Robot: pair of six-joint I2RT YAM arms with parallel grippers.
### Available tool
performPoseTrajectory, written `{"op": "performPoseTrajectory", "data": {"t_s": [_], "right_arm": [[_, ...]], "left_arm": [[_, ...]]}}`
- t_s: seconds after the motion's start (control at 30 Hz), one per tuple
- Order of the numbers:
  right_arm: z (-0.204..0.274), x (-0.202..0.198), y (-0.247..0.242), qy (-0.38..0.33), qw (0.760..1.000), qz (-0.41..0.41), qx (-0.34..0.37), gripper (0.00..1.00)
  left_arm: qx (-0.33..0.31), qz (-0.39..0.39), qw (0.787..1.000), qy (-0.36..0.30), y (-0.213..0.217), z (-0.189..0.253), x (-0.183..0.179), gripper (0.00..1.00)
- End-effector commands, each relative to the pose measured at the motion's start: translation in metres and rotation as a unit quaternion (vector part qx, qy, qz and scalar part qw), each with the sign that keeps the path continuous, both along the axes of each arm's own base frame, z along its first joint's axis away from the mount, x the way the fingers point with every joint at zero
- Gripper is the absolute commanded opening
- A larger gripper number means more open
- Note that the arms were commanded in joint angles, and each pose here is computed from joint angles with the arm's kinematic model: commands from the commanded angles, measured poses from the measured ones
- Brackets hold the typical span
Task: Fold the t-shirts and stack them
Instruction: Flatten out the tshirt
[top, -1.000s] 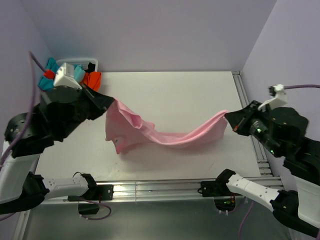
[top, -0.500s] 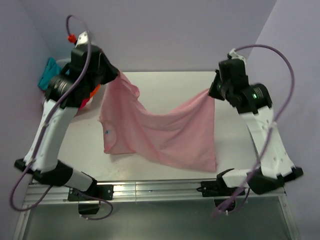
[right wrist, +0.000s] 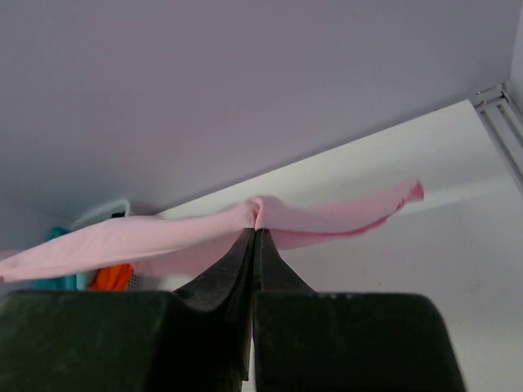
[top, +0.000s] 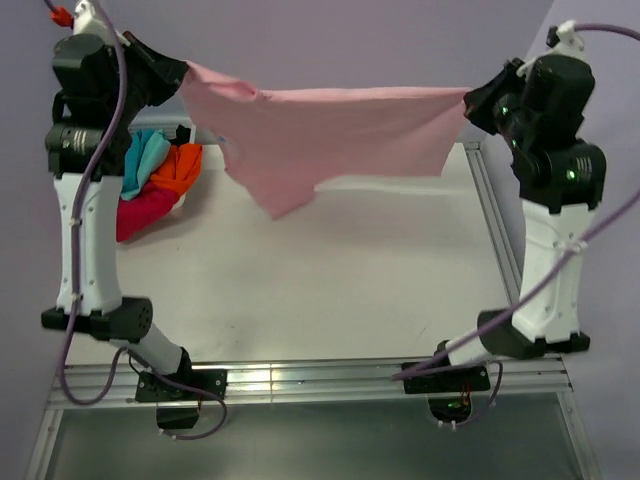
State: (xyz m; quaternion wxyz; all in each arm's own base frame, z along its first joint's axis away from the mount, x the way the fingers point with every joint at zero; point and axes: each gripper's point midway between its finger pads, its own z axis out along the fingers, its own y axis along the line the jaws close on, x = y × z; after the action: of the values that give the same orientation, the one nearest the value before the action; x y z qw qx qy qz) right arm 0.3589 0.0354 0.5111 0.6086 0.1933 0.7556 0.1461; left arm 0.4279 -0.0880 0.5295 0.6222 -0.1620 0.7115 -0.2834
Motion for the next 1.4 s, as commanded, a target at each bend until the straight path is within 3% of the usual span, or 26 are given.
{"op": "performPoseTrajectory", "data": {"t_s": [0.0, 0.03, 0.07, 0.13, 0.17, 0.23, 0.27, 0.3, 0.37, 0.4, 0.5, 0.7, 0.83, 0.93, 1.07, 1.13, 1.23, 1.27, 1.3, 1.33, 1.37], "right_arm": [[-0.043, -0.006, 0.008, 0.049, 0.999, 0.021, 0.006, 0.0], [-0.045, -0.024, 0.006, 0.039, 0.999, 0.019, 0.013, 0.0], [-0.094, -0.015, 0.009, 0.08, 0.996, 0.019, 0.021, 0.0], [-0.121, -0.033, 0.008, 0.089, 0.995, 0.012, 0.029, 0.0], [-0.17, -0.034, 0.011, 0.137, 0.99, 0.018, 0.032, 0.0], [-0.209, -0.045, 0.01, 0.167, 0.985, 0.017, 0.032, 0.0], [-0.256, -0.051, 0.012, 0.208, 0.977, 0.018, 0.034, 0.0], [-0.272, -0.058, 0.012, 0.217, 0.975, 0.016, 0.037, 0.0], [-0.326, -0.072, 0.016, 0.264, 0.963, 0.022, 0.043, 0.0], [-0.34, -0.077, 0.017, 0.278, 0.959, 0.024, 0.046, 0.0], [-0.378, -0.092, 0.014, 0.319, 0.947, 0.023, 0.039, 0.0], [-0.415, -0.112, 0.012, 0.37, 0.928, 0.026, 0.027, 0.0], [-0.425, -0.118, 0.014, 0.396, 0.917, 0.022, 0.038, 0.0], [-0.437, -0.13, 0.01, 0.435, 0.899, -0.013, 0.05, 0.0], [-0.458, -0.168, 0.008, 0.507, 0.856, -0.063, 0.079, 0.0], [-0.461, -0.175, 0.013, 0.512, 0.852, -0.06, 0.094, 0.0], [-0.45, -0.159, 0.015, 0.489, 0.867, -0.037, 0.085, 0.0], [-0.426, -0.132, 0.016, 0.454, 0.887, -0.031, 0.085, 0.0], [-0.422, -0.118, 0.015, 0.458, 0.885, -0.031, 0.075, 0.0], [-0.381, -0.079, 0.018, 0.411, 0.908, -0.016, 0.073, 0.0], [-0.365, -0.064, 0.02, 0.412, 0.908, -0.01, 0.071, 0.0]], "left_arm": [[0.007, -0.042, 0.996, -0.073, -0.01, 0.035, -0.051, 0.0], [0.006, -0.046, 0.997, -0.065, -0.012, 0.025, -0.051, 0.0], [0.004, -0.049, 0.997, -0.056, -0.013, 0.014, -0.051, 0.0], [-0.001, -0.045, 0.999, -0.024, -0.013, -0.028, -0.054, 0.0], [-0.002, -0.044, 0.999, -0.011, -0.013, -0.045, -0.055, 0.0], [-0.003, -0.039, 0.998, 0.048, -0.011, -0.109, -0.059, 0.0], [-0.003, -0.041, 0.997, 0.067, -0.013, -0.132, -0.062, 0.0], [-0.009, -0.031, 0.992, 0.12, -0.011, -0.184, -0.069, 0.0], [-0.021, -0.029, 0.985, 0.167, -0.015, -0.233, -0.079, 0.0], [-0.034, -0.021, 0.974, 0.223, -0.016, -0.284, -0.094, 0.0], [-0.037, 0.005, 0.949, 0.313, -0.018, -0.364, -0.128, 0.0], [-0.024, 0.012, 0.9, 0.434, -0.03, -0.455, -0.185, 0.0], [-0.03, 0.019, 0.886, 0.463, -0.036, -0.477, -0.202, 0.0], [-0.04, 0.016, 0.881, 0.471, -0.043, -0.478, -0.211, 0.0], [-0.056, 0.028, 0.868, 0.493, -0.045, -0.478, -0.221, 0.0], [-0.06, 0.019, 0.866, 0.497, -0.05, -0.476, -0.225, 0.0], [-0.043, 0.001, 0.898, 0.437, -0.059, -0.442, -0.196, 0.0], [-0.026, -0.009, 0.917, 0.399, -0.065, -0.414, -0.171, 0.0], [-0.012, -0.008, 0.925, 0.38, -0.066, -0.399, -0.154, 0.0], [-0.003, -0.006, 0.931, 0.365, -0.066, -0.384, -0.135, 0.0], [0.003, -0.017, 0.944, 0.328, -0.071, -0.336, -0.104, 0.0]]}}
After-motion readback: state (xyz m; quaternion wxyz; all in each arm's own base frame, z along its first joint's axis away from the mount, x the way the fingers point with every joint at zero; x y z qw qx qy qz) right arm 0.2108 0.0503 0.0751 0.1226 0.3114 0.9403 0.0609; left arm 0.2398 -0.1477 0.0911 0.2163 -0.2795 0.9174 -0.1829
